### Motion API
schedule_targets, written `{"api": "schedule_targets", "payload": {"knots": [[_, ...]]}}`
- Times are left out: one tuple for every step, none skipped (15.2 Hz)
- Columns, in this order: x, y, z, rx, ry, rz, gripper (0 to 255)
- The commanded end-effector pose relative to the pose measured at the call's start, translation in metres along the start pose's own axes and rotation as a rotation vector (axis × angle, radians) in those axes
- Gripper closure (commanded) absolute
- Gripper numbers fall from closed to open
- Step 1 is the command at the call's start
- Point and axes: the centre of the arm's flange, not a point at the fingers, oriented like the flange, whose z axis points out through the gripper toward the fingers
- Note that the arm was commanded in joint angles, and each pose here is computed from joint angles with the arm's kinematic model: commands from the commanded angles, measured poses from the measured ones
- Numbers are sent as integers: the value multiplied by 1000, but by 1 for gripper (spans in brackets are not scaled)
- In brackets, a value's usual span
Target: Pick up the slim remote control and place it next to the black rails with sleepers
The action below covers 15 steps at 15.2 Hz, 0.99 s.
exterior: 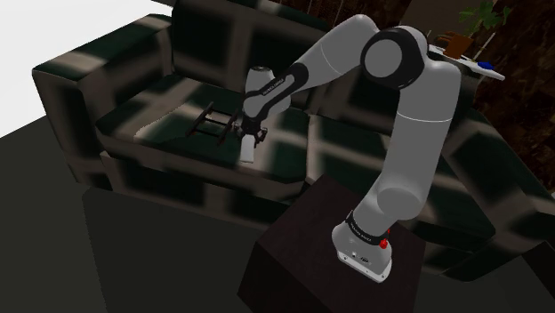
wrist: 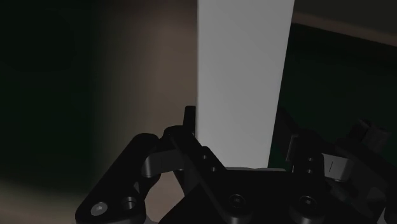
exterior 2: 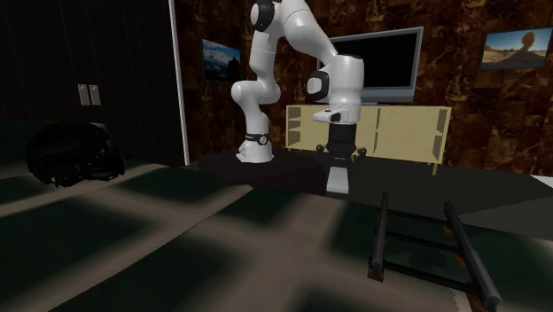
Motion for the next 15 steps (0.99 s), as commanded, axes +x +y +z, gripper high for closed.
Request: {"api": "schedule_targets", "payload": {"knots": [[0, -1, 11, 1, 1, 0, 255], [0, -1, 16, 1, 1, 0, 255], [0, -1, 21, 1, 1, 0, 255], [-1, -1, 27, 1, 1, 0, 255], [-1, -1, 32, 1, 1, 0, 255], [-1, -1, 37, 1, 1, 0, 255], [-1, -1, 42, 1, 1, 0, 255], [-1, -1, 45, 1, 1, 0, 255], [-1, -1, 45, 1, 1, 0, 255], [-1, -1, 45, 1, 1, 0, 255], [-1, -1, 45, 1, 1, 0, 255], [-1, -1, 45, 1, 1, 0, 255], [-1, -1, 45, 1, 1, 0, 255], [-1, -1, 45, 1, 1, 0, 255], [-1, -1, 45, 1, 1, 0, 255]]}}
